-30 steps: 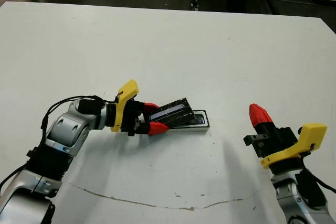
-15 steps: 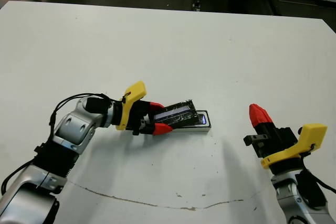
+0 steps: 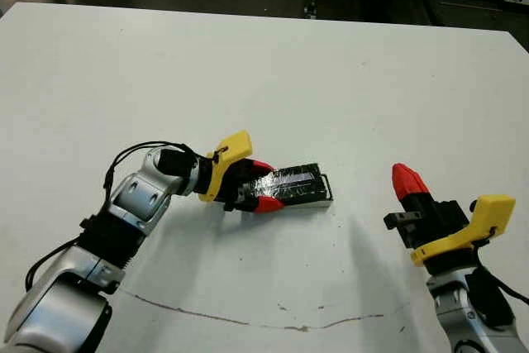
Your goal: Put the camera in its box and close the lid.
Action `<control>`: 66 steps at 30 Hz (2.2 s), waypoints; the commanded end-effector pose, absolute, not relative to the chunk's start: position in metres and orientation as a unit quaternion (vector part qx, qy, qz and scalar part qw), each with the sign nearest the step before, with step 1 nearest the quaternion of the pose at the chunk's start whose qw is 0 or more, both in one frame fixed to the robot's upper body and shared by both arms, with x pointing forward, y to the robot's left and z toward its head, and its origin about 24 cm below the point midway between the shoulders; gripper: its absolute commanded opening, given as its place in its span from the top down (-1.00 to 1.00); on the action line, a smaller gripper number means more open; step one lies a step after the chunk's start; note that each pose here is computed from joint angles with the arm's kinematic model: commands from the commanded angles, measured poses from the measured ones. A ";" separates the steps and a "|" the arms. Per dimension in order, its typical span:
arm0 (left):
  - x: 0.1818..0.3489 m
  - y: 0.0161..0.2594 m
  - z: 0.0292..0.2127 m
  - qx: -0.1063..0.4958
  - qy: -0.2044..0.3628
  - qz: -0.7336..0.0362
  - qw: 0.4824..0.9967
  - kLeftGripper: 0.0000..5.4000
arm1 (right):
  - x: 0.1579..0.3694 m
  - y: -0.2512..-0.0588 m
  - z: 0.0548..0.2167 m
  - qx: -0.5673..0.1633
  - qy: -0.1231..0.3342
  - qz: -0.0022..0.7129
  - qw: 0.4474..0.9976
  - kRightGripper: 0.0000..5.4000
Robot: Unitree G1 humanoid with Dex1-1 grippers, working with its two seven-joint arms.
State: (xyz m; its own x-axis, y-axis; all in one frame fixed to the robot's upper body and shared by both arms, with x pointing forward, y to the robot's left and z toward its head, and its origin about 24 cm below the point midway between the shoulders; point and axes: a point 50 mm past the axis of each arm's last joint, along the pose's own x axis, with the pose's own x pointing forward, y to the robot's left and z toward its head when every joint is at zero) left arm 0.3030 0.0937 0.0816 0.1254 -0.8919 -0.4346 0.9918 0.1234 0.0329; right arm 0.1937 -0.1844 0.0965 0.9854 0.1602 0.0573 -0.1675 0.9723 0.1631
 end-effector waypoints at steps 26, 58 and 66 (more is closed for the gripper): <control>0.292 0.038 0.040 0.104 0.237 -0.710 0.655 -0.18 | 0.193 -0.189 0.096 0.077 -0.013 0.081 0.994 1.00; 0.281 0.033 0.045 0.253 0.208 -0.670 0.666 -0.68 | 0.191 -0.187 0.094 0.080 -0.010 0.080 0.994 1.00; 0.281 0.044 0.035 0.253 0.205 -0.653 0.684 -1.00 | 0.191 -0.187 0.095 0.084 -0.009 0.082 0.993 1.00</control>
